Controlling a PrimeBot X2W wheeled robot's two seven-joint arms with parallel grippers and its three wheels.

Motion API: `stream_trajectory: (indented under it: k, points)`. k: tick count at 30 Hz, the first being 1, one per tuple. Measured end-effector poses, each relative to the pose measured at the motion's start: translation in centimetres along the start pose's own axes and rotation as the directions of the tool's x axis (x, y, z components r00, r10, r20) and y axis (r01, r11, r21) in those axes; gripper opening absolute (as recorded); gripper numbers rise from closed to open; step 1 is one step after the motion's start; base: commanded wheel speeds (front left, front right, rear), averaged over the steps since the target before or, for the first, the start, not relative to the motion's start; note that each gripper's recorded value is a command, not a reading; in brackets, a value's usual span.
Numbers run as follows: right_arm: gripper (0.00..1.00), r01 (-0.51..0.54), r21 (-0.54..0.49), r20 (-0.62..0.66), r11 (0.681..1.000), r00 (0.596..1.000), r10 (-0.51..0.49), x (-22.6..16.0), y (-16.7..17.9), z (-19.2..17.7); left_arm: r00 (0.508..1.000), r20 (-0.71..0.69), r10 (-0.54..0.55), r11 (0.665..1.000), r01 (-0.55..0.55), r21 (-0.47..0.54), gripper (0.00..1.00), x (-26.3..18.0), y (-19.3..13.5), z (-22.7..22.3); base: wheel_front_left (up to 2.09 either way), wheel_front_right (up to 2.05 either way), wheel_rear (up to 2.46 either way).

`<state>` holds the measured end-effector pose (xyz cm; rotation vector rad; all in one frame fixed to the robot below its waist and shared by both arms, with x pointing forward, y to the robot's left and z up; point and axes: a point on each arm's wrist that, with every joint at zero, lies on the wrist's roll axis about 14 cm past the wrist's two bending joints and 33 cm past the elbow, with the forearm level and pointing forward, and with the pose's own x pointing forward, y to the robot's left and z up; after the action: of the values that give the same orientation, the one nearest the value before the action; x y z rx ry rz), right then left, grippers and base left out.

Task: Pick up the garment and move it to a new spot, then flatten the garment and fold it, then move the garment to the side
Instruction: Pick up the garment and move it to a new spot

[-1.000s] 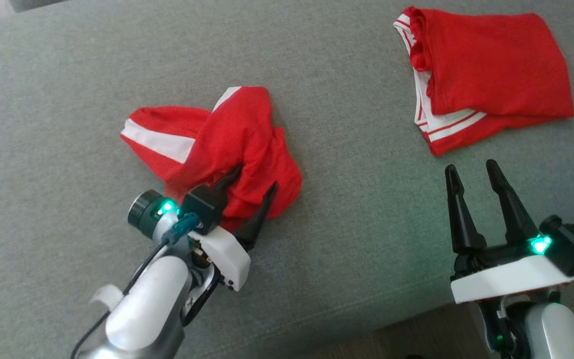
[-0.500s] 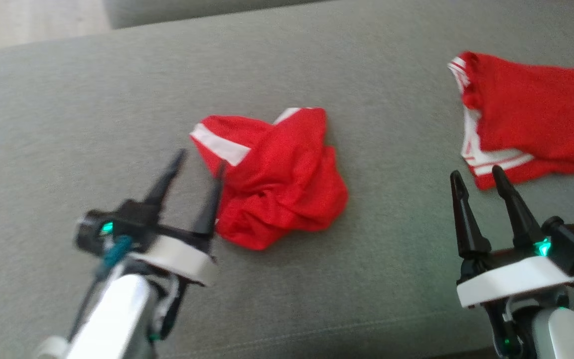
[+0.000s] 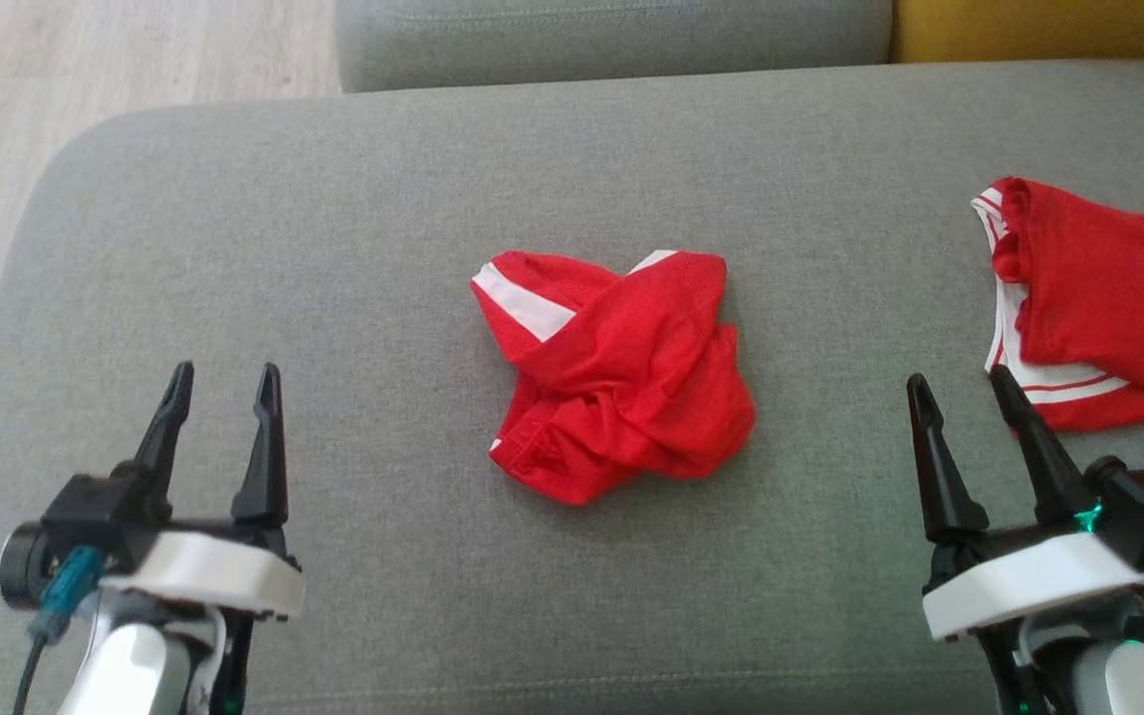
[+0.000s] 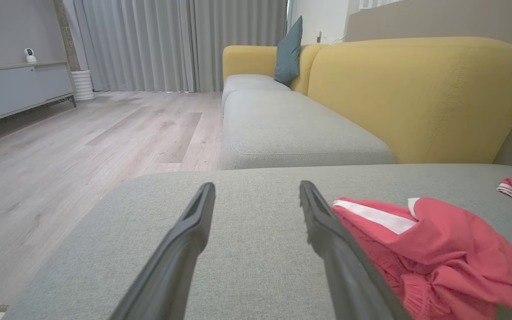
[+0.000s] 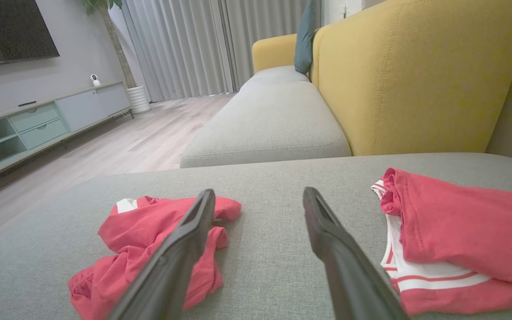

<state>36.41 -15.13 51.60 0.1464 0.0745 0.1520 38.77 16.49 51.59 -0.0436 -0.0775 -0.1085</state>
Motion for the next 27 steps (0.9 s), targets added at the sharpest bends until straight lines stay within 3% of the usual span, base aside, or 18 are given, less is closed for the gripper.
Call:
stream_trajectory:
  k: [14,27]
  points:
    - [1.00,0.024,-0.018,-0.029,1.000,0.999,-0.025,-2.4,-0.4,-0.4,1.000,0.014,-0.021,1.000,0.021,0.017,1.00,-3.1,-1.0,0.8,0.00,0.00,0.00]
    - [1.00,0.028,-0.019,-0.031,0.999,0.999,-0.028,-2.6,-0.5,-0.3,1.000,0.017,-0.018,0.999,0.017,0.031,1.00,-3.1,-1.1,1.2,0.00,0.00,0.00]
